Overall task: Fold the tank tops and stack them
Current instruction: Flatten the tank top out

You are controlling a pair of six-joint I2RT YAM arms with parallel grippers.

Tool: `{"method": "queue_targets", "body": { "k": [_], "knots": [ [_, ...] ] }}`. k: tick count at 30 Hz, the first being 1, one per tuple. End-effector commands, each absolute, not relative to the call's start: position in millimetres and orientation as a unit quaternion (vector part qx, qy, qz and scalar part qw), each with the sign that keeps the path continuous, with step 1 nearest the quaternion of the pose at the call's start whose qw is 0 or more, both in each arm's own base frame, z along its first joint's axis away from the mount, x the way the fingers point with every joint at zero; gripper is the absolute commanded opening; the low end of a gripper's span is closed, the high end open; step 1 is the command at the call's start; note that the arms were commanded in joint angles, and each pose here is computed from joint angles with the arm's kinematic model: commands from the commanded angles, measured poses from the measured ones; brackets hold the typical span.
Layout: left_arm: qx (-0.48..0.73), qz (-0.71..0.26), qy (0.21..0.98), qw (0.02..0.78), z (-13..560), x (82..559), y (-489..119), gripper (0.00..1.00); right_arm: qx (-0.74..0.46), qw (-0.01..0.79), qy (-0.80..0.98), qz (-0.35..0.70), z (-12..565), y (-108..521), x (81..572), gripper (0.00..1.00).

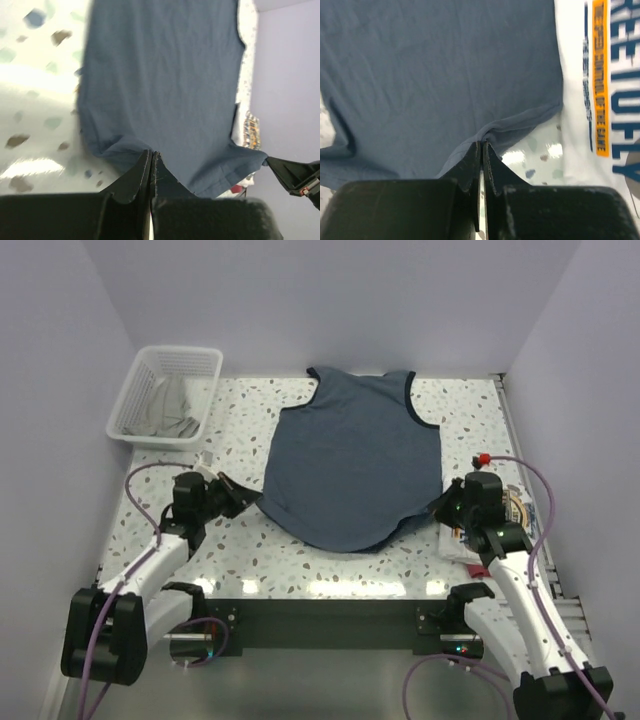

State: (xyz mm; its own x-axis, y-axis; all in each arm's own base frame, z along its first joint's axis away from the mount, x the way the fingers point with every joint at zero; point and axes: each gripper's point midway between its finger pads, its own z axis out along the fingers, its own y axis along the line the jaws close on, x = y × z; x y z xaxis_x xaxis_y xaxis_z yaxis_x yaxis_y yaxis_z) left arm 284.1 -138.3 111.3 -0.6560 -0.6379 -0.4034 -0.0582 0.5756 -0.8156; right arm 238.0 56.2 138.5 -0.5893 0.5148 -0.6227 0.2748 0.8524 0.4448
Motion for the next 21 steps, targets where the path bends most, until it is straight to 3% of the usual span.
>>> {"method": "queue_targets", "body": {
  "k": [1, 7, 14, 21],
  "knots": [
    [-0.238, -0.361, 0.833, 0.345, 86.1, 263.4, -123.8, 0.0, 0.23, 0.328, 0.903, 0.156, 102.8, 61.9, 209.5, 0.0],
    [-0.25, -0.312, 0.858, 0.322, 64.8, 238.6, -110.0, 0.0, 0.241, 0.297, 0.907, 0.179, 91.0, 69.6, 186.2, 0.0],
    [-0.252, -0.258, 0.883, 0.3, 53.1, 223.8, -95.7, 0.0, 0.247, 0.287, 0.907, 0.183, 117.7, 68.1, 159.0, 0.0],
    [-0.236, -0.21, 0.886, 0.338, 86.1, 241.3, -78.3, 0.0, 0.26, 0.267, 0.916, 0.148, 134.2, 56.3, 136.0, 0.0]
  ]
}}
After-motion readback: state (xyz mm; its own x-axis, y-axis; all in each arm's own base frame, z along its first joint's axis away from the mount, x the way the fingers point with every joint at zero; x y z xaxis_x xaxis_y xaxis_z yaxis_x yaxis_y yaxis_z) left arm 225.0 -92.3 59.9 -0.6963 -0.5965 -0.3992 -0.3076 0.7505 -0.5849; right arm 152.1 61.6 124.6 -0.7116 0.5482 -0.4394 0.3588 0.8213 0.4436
